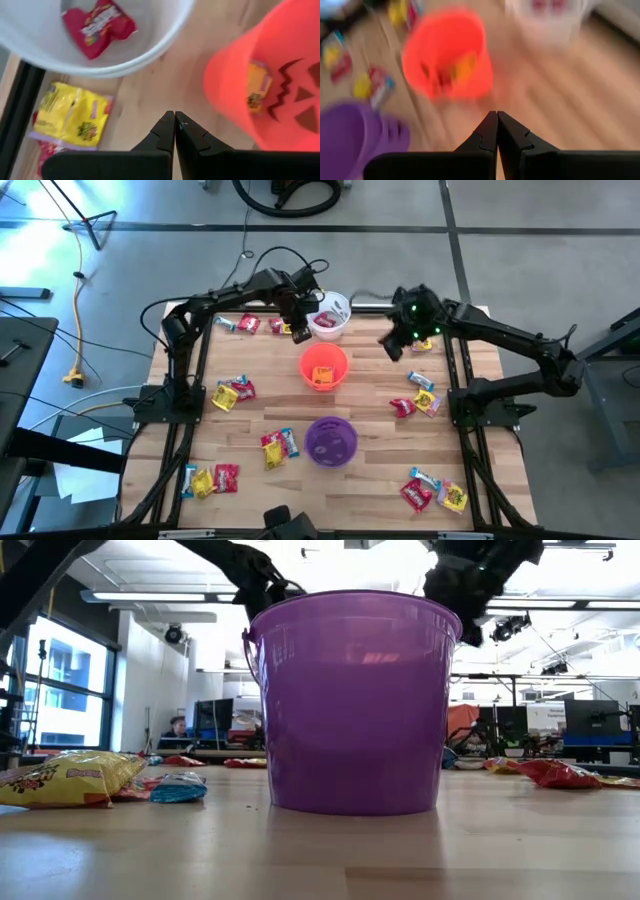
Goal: Sort candy
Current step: Put the white chocolate into the violet bucket
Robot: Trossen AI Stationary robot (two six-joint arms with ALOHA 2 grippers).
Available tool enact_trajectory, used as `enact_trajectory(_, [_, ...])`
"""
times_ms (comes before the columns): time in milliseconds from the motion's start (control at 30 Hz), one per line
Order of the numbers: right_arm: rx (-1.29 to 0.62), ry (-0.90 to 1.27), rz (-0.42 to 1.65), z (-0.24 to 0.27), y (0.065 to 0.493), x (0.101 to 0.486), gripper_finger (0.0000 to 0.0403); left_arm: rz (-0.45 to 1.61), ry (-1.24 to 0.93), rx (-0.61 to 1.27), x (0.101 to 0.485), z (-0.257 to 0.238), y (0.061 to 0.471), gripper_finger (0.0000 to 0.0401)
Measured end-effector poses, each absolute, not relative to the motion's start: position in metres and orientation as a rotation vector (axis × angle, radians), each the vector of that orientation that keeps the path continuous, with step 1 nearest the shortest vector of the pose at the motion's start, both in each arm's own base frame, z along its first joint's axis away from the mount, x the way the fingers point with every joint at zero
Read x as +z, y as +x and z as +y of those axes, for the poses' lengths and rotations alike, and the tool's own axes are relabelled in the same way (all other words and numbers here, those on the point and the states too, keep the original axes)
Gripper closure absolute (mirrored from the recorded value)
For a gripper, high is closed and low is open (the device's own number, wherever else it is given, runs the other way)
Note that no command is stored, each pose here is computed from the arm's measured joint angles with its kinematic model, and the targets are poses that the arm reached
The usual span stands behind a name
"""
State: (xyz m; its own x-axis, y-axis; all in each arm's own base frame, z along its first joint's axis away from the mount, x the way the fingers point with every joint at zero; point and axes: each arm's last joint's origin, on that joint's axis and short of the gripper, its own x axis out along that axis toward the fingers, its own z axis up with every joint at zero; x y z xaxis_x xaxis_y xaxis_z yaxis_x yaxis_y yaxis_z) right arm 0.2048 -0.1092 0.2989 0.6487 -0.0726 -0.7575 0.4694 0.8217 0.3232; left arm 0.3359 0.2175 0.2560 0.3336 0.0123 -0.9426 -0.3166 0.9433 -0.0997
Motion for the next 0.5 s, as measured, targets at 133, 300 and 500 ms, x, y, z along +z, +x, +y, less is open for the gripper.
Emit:
enact_trajectory(133, [-0.304,0.550,1.013,-0.088,0.198,0.286,0.0401,1.122,-0.267,0.243,0.264,0.205,0.331,0.0401])
enact_trajectory(300, [-0.280,0.632,1.197,-0.071,0.180,0.247,0.0401,0.971,-0.236,0.273,0.274,0.185,0.315,0.0401])
enact_trajectory(500, [-0.337,0.772,1.290,-0.064,0.164,0.213,0.0401,0.809,-0.249,0.347,0.280,0.160,0.280,0.0401])
